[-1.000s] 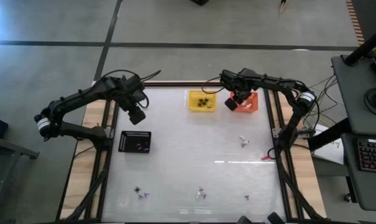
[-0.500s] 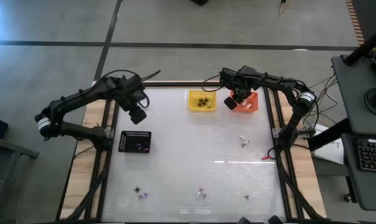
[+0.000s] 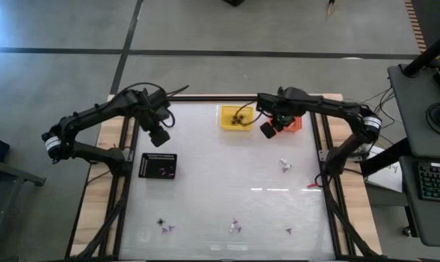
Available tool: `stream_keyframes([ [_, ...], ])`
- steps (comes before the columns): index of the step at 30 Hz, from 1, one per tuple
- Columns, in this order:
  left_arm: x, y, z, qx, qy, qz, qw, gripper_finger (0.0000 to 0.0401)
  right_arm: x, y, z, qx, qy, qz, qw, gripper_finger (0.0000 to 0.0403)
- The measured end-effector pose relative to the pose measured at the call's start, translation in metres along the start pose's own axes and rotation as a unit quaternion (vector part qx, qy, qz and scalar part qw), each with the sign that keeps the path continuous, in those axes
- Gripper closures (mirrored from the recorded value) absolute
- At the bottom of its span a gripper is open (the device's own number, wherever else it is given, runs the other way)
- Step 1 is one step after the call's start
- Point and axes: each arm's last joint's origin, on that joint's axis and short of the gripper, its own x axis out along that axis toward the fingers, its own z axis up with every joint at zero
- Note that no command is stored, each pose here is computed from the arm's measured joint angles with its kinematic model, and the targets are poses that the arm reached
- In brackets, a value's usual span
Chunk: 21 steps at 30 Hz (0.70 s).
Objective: Sort Halloween decoration
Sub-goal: Put the purple witch hat toy into the black bin
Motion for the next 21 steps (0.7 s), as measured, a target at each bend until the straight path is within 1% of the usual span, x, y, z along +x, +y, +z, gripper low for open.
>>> stream_keyframes([
  [4, 0.000, 0.000, -0.003, 0.028, 0.013, 0.001, 1.000, 0.0310, -0.018, 0.008, -0.023, 0.036, -0.005, 0.004, 0.999, 0.0331],
  [9, 0.000, 0.000, -0.003, 0.063, 0.013, 0.000, 0.998, 0.0310, -0.034, 0.023, -0.058, 0.077, 0.000, -0.001, 0.997, 0.0331],
  [12, 0.000, 0.000, -0.003, 0.080, 0.013, 0.000, 0.997, 0.0310, -0.041, 0.035, -0.079, 0.087, 0.001, 0.016, 0.996, 0.0331],
  [16, 0.000, 0.000, -0.003, 0.092, 0.013, 0.000, 0.996, 0.0310, -0.048, 0.050, -0.103, 0.098, -0.005, 0.028, 0.995, 0.0331],
  [21, 0.000, 0.000, -0.003, 0.098, 0.013, 0.000, 0.995, 0.0310, -0.050, 0.065, -0.128, 0.138, -0.005, 0.034, 0.990, 0.0330],
])
